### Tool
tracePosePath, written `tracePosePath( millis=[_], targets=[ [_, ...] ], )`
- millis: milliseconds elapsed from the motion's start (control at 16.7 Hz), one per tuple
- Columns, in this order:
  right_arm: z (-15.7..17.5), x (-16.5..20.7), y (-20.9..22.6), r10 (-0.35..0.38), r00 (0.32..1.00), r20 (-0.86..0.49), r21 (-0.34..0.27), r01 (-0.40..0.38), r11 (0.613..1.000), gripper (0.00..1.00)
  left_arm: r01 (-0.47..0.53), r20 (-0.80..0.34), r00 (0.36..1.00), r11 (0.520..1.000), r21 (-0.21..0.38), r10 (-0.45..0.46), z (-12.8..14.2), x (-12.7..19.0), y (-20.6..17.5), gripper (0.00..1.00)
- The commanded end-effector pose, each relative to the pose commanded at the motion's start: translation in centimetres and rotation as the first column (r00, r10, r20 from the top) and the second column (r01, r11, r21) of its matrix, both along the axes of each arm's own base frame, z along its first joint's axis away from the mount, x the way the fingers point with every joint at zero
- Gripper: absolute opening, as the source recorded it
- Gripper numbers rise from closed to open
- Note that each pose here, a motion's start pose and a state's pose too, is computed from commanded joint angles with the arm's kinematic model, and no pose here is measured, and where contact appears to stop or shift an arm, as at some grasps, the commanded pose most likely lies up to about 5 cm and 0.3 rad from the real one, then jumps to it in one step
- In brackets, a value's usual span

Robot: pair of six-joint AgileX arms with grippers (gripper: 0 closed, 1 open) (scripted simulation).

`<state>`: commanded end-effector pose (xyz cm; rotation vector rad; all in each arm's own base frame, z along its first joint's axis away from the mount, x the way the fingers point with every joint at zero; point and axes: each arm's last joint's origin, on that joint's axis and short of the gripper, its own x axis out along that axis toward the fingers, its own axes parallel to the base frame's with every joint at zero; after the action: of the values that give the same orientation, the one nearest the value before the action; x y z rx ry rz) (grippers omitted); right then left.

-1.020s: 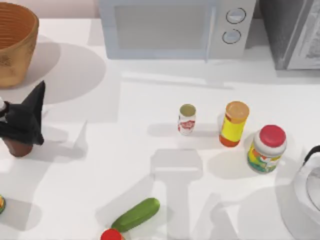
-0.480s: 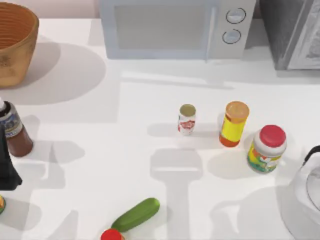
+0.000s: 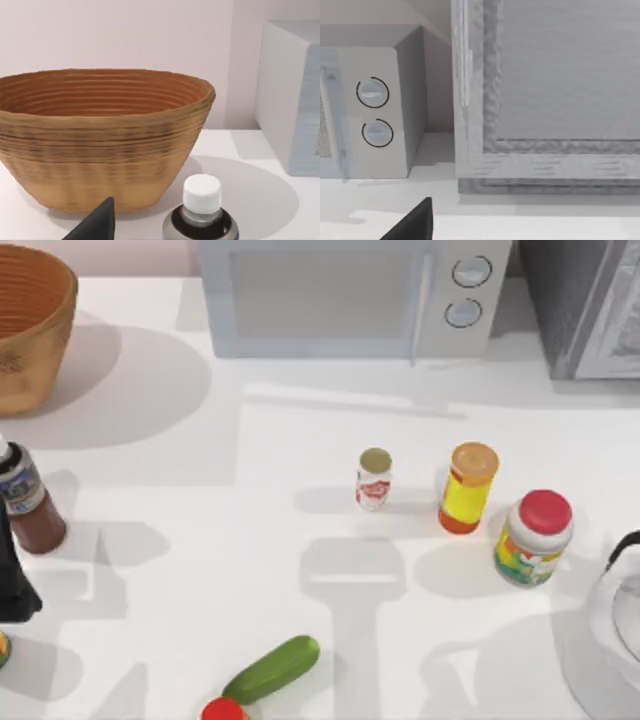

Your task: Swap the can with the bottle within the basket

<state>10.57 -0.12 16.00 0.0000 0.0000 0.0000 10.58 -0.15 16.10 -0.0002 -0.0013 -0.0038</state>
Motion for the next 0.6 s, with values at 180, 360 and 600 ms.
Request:
tracePosePath(
  millis=[180,360,600],
  targets=[
    [0.0,0.0,0.0,0.0,1.0,0.0,0.0,0.0,1.0,1.0,-0.002,0.002,1.0,1.0,0.002,0.002,0.2,0.4,0.0,1.0],
    [0.0,0.0,0.0,0.0,1.0,0.0,0.0,0.0,1.0,1.0,0.001,-0.011,1.0,1.0,0.004,-0.001,0.5,1.4,0.1,1.0],
    [0.0,0.0,0.0,0.0,1.0,0.0,0.0,0.0,1.0,1.0,0.012,-0.093,0.996,1.0,0.002,-0.011,-0.3,3.5,0.2,1.0]
  ],
)
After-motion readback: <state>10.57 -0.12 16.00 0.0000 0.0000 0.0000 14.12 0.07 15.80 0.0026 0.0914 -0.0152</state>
